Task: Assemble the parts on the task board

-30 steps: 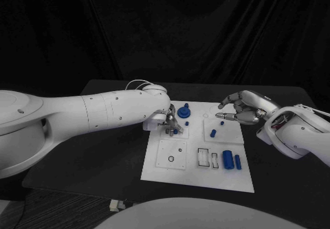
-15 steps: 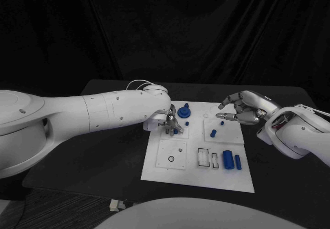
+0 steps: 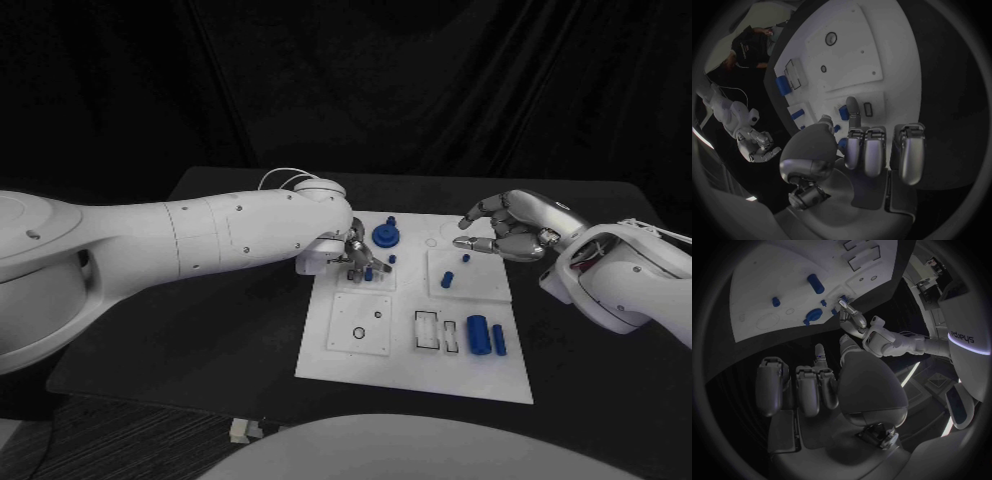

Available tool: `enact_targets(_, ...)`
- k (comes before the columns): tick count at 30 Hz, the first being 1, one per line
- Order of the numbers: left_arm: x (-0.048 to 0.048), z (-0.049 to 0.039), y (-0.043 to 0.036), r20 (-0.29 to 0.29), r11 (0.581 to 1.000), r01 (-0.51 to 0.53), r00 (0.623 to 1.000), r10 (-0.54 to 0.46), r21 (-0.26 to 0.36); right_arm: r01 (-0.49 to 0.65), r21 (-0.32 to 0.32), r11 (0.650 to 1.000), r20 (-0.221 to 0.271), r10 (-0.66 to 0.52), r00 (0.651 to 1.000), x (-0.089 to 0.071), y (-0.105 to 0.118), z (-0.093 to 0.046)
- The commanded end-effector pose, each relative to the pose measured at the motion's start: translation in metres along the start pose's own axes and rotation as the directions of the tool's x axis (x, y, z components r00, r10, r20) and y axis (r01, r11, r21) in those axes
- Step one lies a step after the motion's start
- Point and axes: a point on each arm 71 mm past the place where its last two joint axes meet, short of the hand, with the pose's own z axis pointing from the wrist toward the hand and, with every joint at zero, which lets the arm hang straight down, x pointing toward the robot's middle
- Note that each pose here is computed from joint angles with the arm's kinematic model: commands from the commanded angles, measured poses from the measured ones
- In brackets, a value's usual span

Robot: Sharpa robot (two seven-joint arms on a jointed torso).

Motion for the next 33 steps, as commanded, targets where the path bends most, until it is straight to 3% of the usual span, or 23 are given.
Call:
enact_targets(1,-0.0038,-0.0024,0.0008,0.082,1.000,0.001,0.997,-0.003,0.022,0.004,0.012,1.000,0.000,-0.004,1.000,0.000,-0.001,-0.001)
enact_targets(8,-0.0149,-0.0171,0.0096,0.165,0.998,0.031,0.985,-0.040,0.056,0.004,0.012,1.000,0.012,-0.004,1.000,-0.001,-0.003,-0.003)
enact_targets(18,-0.0482,-0.0589,0.0156,0.333,0.975,0.056,0.934,-0.128,0.217,0.005,0.006,1.000,0.048,-0.005,0.999,-0.006,-0.006,-0.008)
enact_targets(23,-0.0570,-0.0698,0.0166,0.387,0.948,0.042,0.907,-0.169,0.315,0.002,-0.004,1.000,0.062,-0.002,0.998,-0.008,-0.006,-0.009)
enact_targets(26,-0.0642,-0.0767,0.0155,0.431,0.899,-0.007,0.879,-0.203,0.438,0.001,-0.011,1.000,0.071,0.000,0.997,-0.008,-0.005,-0.010)
enact_targets(29,-0.0693,-0.0806,0.0158,0.491,0.862,-0.089,0.849,-0.197,0.499,0.000,-0.016,1.000,0.076,0.001,0.997,-0.009,-0.005,-0.010)
enact_targets(33,-0.0721,-0.0828,0.0209,0.631,0.836,-0.272,0.768,-0.109,0.477,-0.002,-0.021,1.000,0.080,0.003,0.997,-0.009,-0.004,-0.011)
